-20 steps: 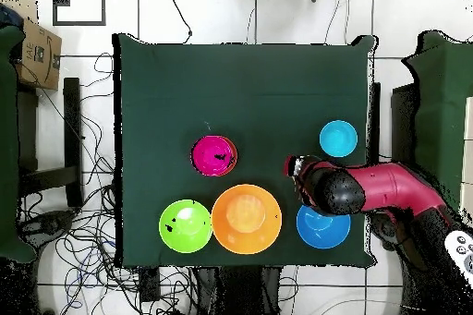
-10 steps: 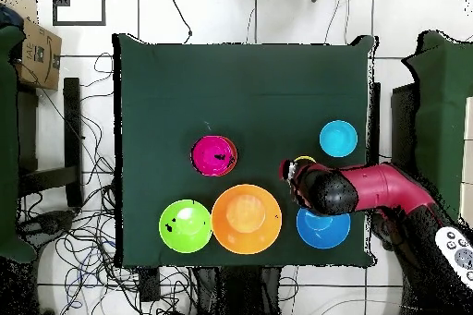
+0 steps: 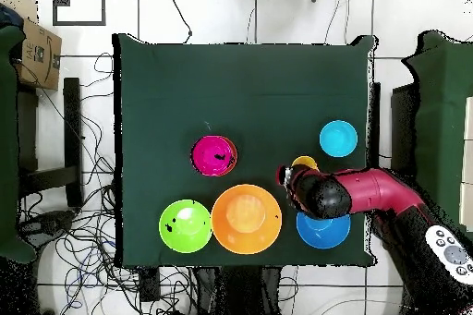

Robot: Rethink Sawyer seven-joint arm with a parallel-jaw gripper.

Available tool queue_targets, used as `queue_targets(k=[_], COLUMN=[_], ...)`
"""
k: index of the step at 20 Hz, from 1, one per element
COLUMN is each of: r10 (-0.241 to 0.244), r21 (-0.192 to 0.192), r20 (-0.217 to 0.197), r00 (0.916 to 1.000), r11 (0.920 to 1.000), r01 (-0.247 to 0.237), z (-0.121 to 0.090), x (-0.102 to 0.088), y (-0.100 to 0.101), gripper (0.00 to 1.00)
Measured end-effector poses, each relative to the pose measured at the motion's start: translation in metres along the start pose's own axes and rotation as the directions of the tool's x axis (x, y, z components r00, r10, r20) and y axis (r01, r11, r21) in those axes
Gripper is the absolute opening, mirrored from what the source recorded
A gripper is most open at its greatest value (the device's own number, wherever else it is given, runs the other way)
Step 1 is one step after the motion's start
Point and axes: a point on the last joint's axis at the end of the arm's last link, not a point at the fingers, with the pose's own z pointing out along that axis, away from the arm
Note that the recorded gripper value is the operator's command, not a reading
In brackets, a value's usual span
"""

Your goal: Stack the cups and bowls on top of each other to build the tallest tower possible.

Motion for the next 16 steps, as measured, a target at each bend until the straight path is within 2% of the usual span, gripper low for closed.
queue_targets(k=[7, 16], r10=[-0.033, -0.039], r21=[0.013, 0.004], r20=[-0.014, -0.035], r00=[0.9994, 0.9986], r11=[0.9994, 0.9992], r01=[0.033, 0.039], z=[0.02, 0.036], x=[0.019, 0.031], y=[-0.006, -0.007], gripper=[1.0, 1.0])
